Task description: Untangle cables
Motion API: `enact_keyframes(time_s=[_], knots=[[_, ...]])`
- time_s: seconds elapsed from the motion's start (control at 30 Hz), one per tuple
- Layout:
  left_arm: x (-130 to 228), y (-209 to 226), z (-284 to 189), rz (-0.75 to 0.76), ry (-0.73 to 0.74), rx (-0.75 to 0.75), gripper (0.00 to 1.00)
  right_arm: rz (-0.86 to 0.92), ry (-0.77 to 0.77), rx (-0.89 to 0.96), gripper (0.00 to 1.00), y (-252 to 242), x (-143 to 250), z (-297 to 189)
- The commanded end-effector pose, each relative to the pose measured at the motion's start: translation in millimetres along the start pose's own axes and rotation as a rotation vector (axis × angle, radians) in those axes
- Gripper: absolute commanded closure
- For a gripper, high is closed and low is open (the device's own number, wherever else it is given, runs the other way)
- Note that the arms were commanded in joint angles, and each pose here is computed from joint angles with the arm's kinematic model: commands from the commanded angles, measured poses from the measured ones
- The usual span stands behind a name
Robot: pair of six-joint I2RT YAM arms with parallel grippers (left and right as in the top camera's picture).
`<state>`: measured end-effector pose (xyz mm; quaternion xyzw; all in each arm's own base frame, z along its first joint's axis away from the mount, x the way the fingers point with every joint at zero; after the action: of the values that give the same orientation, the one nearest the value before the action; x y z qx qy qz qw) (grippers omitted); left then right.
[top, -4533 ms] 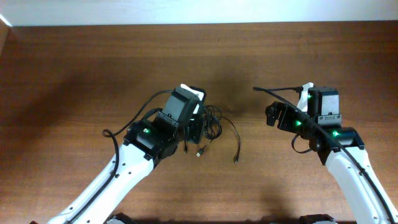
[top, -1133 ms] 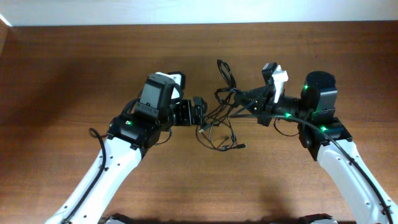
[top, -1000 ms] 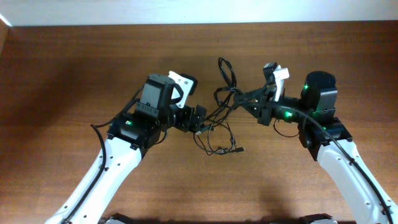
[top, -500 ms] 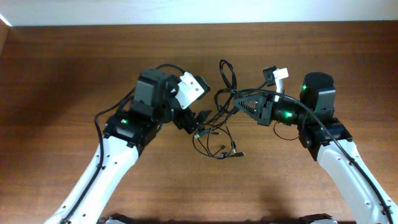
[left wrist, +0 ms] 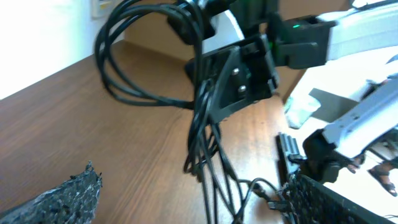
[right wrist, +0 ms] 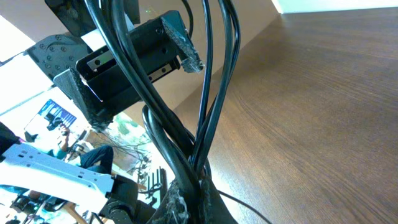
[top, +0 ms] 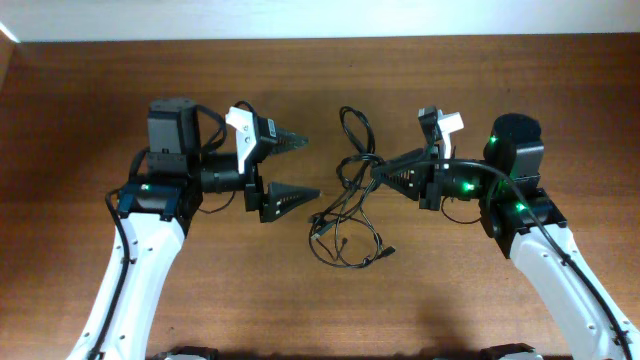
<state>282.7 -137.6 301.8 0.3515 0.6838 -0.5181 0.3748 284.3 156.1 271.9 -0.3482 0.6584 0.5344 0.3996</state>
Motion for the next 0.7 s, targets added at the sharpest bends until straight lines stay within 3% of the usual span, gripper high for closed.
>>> enact_keyframes(time_s=[0.0, 0.17, 0.67], knots=[[-5.6, -19.0, -2.0, 0.044, -0.029, 0.117, 0.00, -0.026, 0.001, -0.065, 0.96, 8.9, -4.2, -0.1], [-2.5, -27.5, 12.0, 0.063, -0.001, 0.152, 0.00, -0.100, -0.002, -0.200, 0.96, 26.0, -8.9, -2.4], [6.0, -35.4, 38.0, 0.082, 0.068, 0.138, 0.03, -0.123, 0.004, -0.249, 0.96, 33.3, -9.0, 0.1]])
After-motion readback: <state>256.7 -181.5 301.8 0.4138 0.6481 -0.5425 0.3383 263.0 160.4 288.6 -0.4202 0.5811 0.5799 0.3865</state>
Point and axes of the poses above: each gripper's point midway between its finger pads, its own z axis out along the fingers, its own y axis along the line the jaws close on, x = y × z, the point moved 5 cm from there along -z, back along the fingers, and after that the axes turned 14 degrees about -z, right-handed, at the moved point
